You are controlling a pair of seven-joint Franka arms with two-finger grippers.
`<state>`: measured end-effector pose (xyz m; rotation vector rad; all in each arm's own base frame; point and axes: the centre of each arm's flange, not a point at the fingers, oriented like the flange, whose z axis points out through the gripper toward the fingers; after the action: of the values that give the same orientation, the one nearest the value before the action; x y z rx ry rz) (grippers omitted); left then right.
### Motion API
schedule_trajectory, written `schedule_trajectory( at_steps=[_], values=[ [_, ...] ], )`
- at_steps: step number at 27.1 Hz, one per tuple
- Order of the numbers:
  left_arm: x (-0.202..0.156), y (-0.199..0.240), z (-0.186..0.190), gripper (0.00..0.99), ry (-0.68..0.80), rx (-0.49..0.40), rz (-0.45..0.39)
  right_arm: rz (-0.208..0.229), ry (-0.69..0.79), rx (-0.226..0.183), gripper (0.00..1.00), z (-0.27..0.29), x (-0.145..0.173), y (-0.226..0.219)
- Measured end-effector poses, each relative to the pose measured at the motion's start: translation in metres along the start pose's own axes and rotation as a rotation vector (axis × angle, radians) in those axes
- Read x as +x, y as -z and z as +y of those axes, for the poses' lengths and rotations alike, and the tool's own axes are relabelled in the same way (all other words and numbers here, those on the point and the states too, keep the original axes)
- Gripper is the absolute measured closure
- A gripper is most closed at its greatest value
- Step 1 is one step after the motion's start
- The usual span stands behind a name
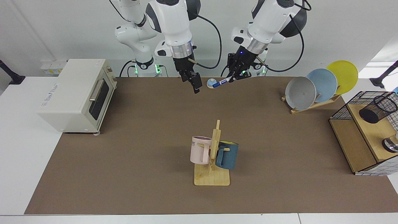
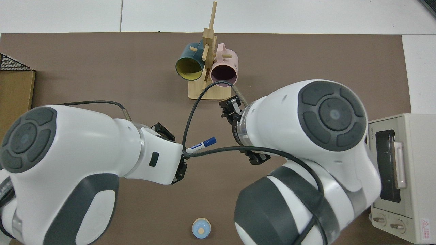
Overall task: Put markers into pen holder
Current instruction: 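Carry the marker into the pen holder with the left gripper and release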
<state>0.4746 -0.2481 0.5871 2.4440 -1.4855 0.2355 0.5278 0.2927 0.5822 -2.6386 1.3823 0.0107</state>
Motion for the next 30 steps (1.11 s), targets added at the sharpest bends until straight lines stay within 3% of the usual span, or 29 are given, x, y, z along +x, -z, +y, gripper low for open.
schedule_trajectory(
  at_steps=[11,24,30],
  values=[
    [-0.056,0.033,-0.065,0.828,0.112,0.139,-0.098,0.022,0.320,-0.053,0.01,0.021,0.067,0.008],
    [-0.116,0.085,-0.112,0.828,0.226,0.269,-0.223,0.020,0.715,-0.087,0.00,0.046,0.093,0.028],
    [-0.138,0.119,-0.127,0.828,0.264,0.358,-0.304,0.049,0.824,-0.138,0.00,0.053,0.101,0.031]
  ],
)
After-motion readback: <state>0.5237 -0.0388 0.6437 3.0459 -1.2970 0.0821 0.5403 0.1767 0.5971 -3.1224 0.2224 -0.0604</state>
